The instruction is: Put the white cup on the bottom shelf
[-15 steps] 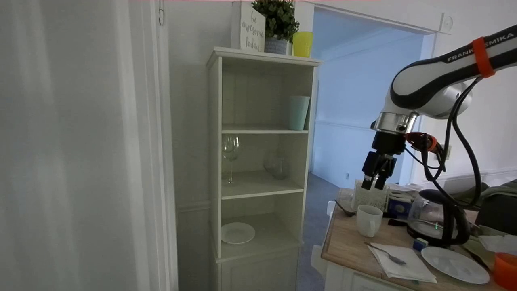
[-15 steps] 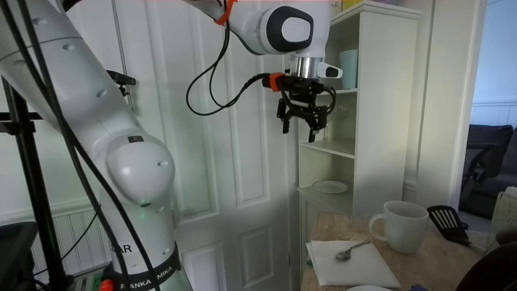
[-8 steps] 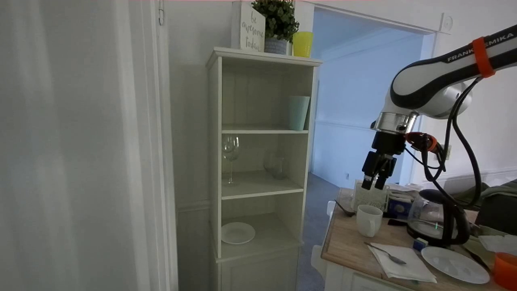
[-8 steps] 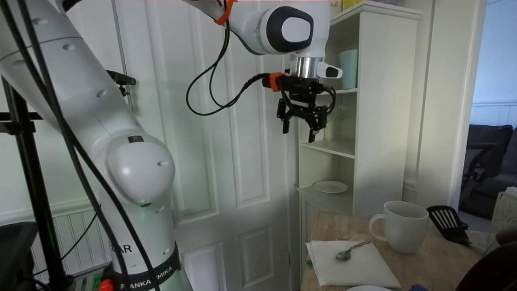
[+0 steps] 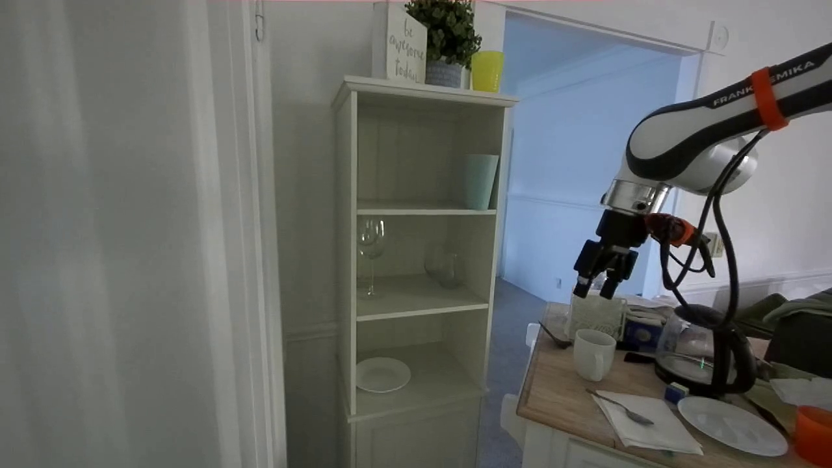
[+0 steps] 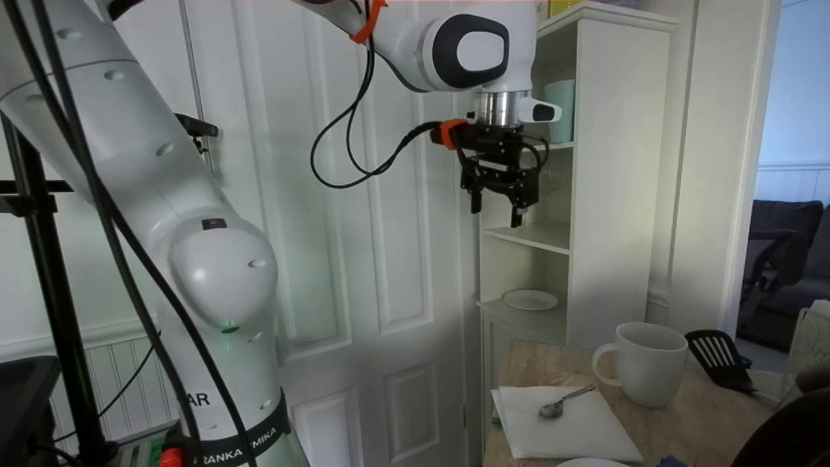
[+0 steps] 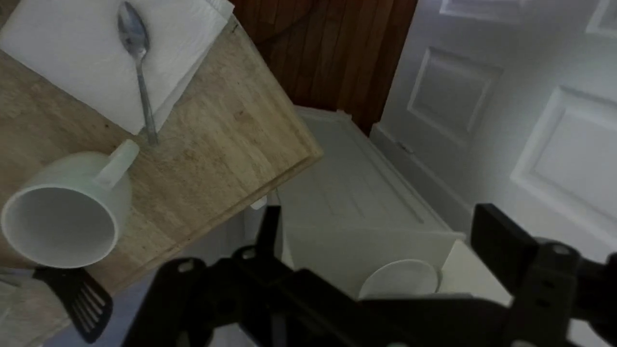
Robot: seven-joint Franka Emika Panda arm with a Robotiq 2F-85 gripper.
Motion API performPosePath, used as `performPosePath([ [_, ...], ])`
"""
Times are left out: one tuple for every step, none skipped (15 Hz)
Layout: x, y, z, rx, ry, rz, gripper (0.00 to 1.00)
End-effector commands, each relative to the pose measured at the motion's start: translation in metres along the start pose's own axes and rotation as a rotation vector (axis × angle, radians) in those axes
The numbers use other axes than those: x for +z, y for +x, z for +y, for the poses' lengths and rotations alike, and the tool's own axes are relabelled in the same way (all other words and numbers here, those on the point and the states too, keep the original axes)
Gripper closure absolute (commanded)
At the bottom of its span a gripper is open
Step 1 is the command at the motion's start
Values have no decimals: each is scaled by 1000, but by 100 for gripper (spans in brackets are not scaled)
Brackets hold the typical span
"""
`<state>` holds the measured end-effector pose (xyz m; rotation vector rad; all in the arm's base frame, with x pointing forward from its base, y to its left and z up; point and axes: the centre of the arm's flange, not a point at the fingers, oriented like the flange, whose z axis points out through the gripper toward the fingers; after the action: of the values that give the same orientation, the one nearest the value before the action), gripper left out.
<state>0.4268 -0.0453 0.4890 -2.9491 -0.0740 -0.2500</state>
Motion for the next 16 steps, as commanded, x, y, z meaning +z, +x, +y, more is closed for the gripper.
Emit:
performPosePath([
  [3, 18, 38, 194, -28, 51, 0],
  [4, 21, 52, 249, -32, 58, 0],
  [6, 24, 68, 303, -37, 66, 0],
  [9, 26, 81, 357, -41, 72, 0],
  [11, 27, 93, 409, -46, 83, 0],
  [16, 31, 105, 460, -55, 104, 0],
  [20, 36, 115, 506, -70, 136, 0],
  [24, 41, 124, 548, -91, 168, 0],
  [28, 46, 131, 590, -100, 181, 0],
  [32, 50, 138, 633, -114, 214, 0],
  [37, 53, 143, 664, -126, 218, 0],
  [42, 56, 148, 680, -134, 226, 0],
  [47, 58, 153, 693, -144, 224, 0],
  [51, 60, 158, 701, -157, 230, 0],
  [54, 61, 163, 708, -157, 222, 0],
  [58, 63, 169, 716, -169, 225, 0],
])
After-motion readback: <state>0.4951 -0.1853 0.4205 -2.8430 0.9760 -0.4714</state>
